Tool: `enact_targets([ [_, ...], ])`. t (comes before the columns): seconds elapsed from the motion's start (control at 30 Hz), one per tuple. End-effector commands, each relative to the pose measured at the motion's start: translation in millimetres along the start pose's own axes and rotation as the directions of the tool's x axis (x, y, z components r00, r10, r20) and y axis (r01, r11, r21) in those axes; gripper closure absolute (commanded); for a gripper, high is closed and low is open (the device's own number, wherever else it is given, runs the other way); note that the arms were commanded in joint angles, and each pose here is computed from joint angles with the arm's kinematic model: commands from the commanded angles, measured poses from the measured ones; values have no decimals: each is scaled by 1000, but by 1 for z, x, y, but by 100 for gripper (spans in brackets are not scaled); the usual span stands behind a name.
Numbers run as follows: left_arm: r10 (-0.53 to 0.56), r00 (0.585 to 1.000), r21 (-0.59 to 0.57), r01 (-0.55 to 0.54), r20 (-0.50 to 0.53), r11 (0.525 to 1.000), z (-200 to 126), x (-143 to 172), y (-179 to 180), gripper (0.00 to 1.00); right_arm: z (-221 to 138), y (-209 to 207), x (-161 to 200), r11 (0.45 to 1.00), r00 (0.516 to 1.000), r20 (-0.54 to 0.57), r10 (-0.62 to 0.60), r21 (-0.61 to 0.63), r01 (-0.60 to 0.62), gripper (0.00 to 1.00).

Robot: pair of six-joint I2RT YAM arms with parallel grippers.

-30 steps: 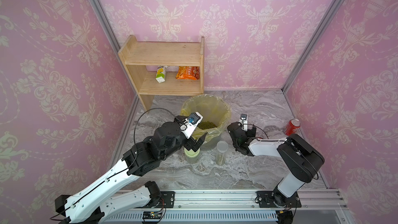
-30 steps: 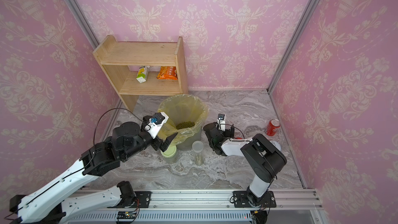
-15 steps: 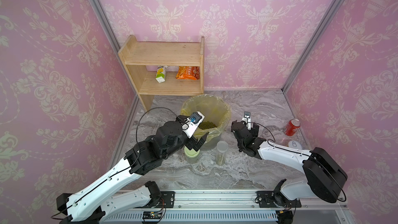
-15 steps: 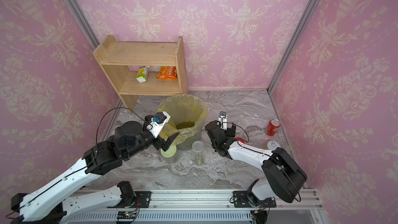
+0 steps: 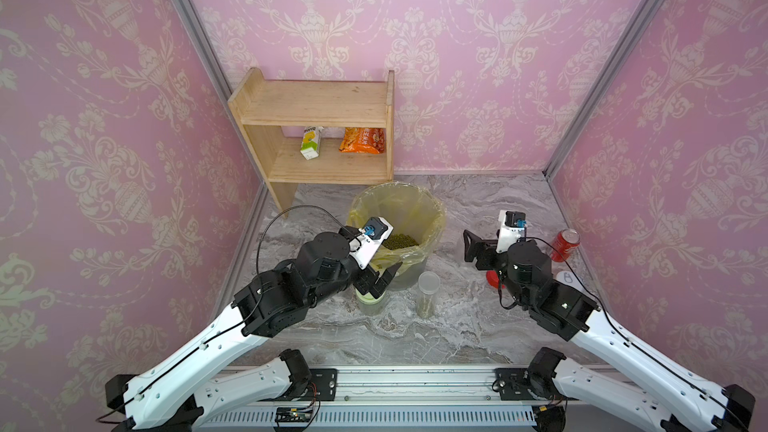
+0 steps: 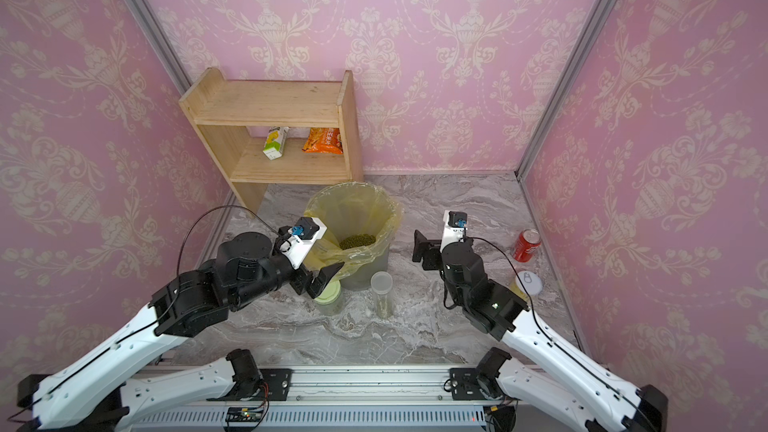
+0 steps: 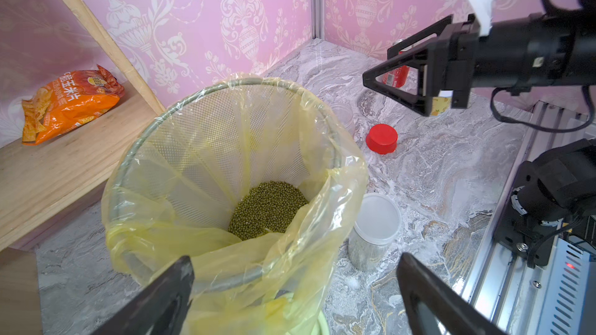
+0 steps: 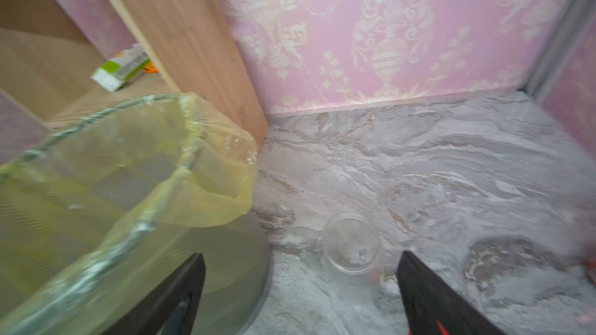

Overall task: Empty moldy mung beans from jars
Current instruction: Place the jar at the center of the board, then pick up the jar from the center of the board.

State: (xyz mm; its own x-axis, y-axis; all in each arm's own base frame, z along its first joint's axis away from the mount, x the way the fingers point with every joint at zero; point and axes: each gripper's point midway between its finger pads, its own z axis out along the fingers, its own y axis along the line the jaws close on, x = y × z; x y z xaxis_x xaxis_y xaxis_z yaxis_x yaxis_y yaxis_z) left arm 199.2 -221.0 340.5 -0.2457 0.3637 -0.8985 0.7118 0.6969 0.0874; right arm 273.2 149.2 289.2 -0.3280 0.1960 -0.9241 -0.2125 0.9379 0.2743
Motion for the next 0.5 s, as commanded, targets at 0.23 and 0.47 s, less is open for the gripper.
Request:
enact_targets([
  [0.23,-100,995,60,100,6,993,-1,0,-8,1,-30,82,64,929,918,-325,-230,-353,107,10],
  [0.47,-164,986,86,164,-3,983,-5,9,-11,1,-32,88,103,921,925,-277,-260,-358,152,12],
])
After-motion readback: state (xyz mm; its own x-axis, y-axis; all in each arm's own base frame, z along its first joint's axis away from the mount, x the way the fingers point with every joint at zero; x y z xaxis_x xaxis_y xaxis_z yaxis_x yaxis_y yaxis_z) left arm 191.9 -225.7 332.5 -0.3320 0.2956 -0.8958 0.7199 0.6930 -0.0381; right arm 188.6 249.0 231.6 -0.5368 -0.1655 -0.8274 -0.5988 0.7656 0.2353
